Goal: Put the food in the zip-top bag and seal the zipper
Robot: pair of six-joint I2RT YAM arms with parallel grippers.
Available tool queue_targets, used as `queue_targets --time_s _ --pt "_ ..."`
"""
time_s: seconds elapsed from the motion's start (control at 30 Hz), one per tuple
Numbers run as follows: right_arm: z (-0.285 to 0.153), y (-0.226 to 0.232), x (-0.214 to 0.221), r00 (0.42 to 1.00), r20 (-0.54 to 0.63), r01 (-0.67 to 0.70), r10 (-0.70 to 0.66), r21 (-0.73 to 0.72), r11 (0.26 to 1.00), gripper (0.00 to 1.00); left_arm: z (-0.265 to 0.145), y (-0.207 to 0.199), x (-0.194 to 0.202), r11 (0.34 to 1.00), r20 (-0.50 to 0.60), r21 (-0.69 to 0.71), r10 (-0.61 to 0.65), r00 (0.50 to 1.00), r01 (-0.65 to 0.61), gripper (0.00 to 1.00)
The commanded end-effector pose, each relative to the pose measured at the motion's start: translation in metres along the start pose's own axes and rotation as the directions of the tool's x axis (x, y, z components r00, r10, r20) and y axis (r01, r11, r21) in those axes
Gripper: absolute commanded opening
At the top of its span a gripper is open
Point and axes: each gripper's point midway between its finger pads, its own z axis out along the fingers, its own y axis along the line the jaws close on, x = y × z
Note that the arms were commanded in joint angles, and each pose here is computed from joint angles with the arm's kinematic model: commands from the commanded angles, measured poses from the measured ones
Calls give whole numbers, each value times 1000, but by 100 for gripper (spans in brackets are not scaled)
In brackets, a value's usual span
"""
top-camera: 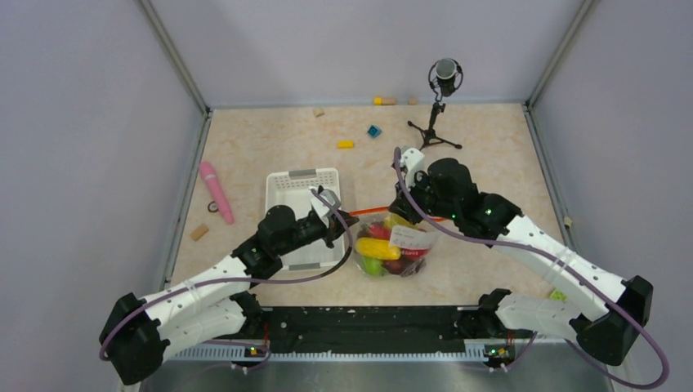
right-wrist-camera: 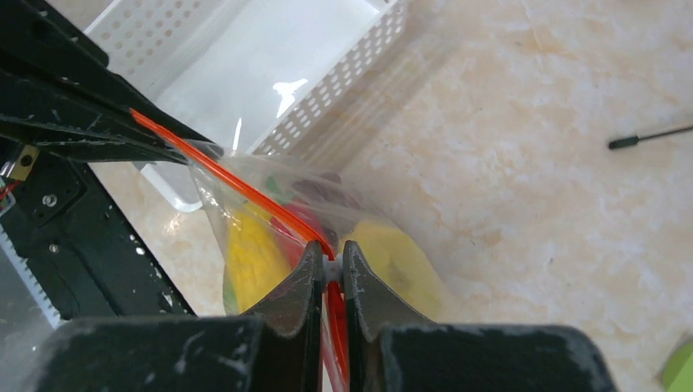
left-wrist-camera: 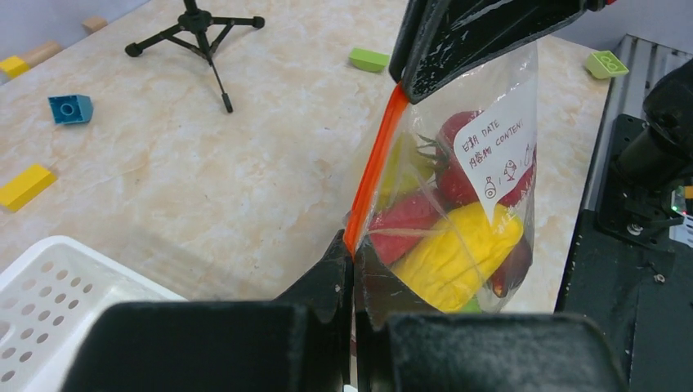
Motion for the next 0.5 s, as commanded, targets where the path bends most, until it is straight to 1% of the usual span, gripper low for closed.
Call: queue_targets --time_s 0.0,0.1,0.2,0.37,0.47 --pt "-30 -54 16 991 0 -126 134 343 931 0 -4 20 -20 993 86 -118 -9 996 19 0" --pt "-42 -63 26 981 1 -177 194 421 890 0 -3 25 -19 989 88 -146 -17 996 30 0" --pt "-54 -68 32 968 29 -234 251 477 847 0 -3 33 -18 981 91 -188 -31 995 47 0" --pt "-73 -73 43 947 56 -297 317 533 793 0 -2 48 -17 959 93 -271 -59 994 82 0" --pt "-84 -75 51 934 70 -327 349 561 761 0 -3 62 -16 930 98 -352 -77 992 107 0"
